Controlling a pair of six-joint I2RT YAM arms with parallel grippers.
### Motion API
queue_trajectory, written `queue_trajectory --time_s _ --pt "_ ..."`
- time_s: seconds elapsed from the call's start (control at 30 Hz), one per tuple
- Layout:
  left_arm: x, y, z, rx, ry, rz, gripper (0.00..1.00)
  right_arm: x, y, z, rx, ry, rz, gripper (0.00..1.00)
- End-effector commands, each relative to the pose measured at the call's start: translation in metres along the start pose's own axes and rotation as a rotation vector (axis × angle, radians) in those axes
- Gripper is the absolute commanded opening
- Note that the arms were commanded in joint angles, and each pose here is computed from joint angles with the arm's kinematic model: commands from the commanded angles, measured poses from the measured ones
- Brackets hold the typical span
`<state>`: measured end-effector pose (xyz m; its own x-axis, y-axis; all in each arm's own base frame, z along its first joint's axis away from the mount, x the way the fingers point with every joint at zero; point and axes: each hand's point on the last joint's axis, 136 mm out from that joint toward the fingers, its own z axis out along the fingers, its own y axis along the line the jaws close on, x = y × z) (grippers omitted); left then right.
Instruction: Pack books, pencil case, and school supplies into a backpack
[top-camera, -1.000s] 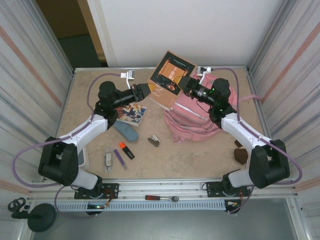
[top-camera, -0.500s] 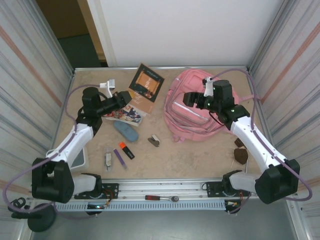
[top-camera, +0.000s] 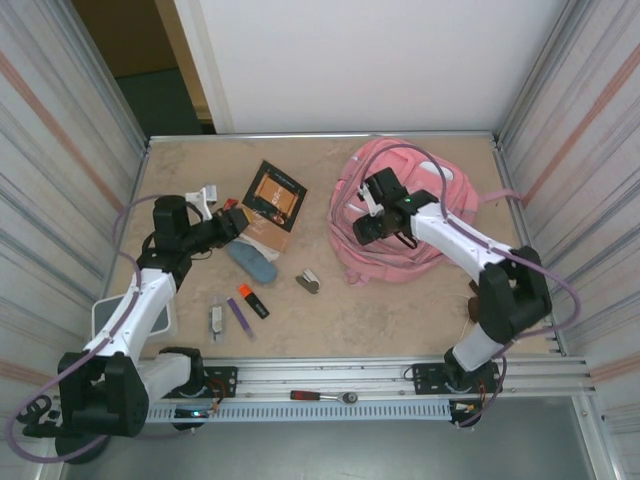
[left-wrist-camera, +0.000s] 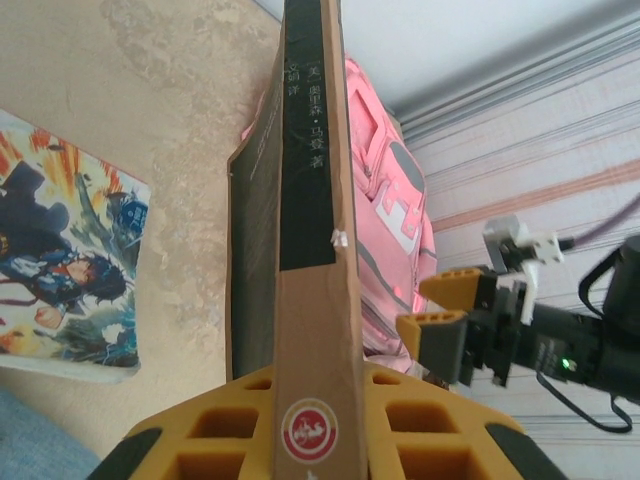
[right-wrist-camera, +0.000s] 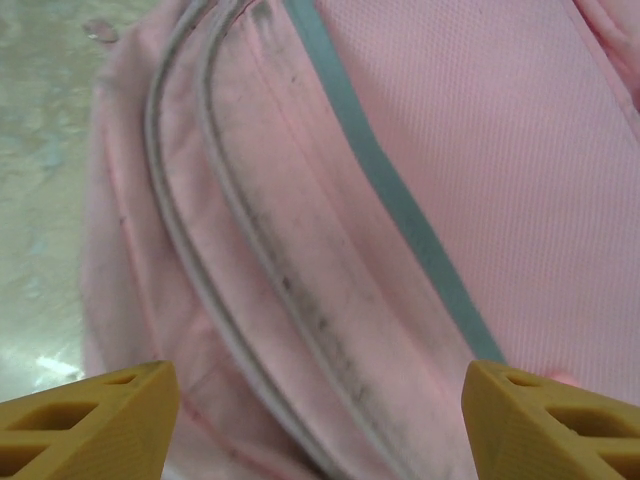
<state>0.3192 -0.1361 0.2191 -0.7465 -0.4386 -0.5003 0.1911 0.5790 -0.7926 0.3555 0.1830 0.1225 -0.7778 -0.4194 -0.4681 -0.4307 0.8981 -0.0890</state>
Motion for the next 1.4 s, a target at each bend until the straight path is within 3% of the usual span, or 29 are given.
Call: queue_trajectory --time_s 0.0,0.27,0.3,0.37,0.47,0.6,0.73,1.0,1.37 --pt "-0.007 -0.020 -0.008 0.054 -0.037 0.084 0.00 -0.006 -0.004 0.019 0.083 0.047 -0.102 0.73" --pt "0.005 -0.024 -0.009 0.071 0.000 0.084 0.00 0.005 -0.012 0.063 0.167 0.149 -0.194 0.65" --pt "0.007 -0.024 -0.008 0.071 0.010 0.086 0.00 0.003 -0.012 0.065 0.167 0.146 -0.198 0.61" --pt "0.011 -0.025 -0.007 0.069 0.024 0.088 0.00 -0.003 -0.013 0.062 0.179 0.136 -0.200 0.43" --pt "0.018 -0.031 -0.003 0.093 0.061 0.084 0.00 -0.017 -0.014 0.045 0.182 0.087 -0.193 0.19" --pt "0.037 -0.044 0.002 0.149 0.143 0.064 0.00 -0.038 -0.024 -0.001 0.181 -0.008 -0.167 0.09" --pt "0.052 -0.070 0.009 0.263 0.211 0.010 0.00 -0.065 -0.035 -0.051 0.009 -0.149 -0.037 0.00" --pt "0.077 -0.117 0.040 0.418 0.349 -0.030 0.00 -0.102 -0.062 -0.105 -0.260 -0.290 0.195 0.00" --pt "0.062 -0.133 0.137 0.473 0.452 -0.144 0.00 -0.124 -0.062 -0.128 -0.489 -0.360 0.245 0.00"
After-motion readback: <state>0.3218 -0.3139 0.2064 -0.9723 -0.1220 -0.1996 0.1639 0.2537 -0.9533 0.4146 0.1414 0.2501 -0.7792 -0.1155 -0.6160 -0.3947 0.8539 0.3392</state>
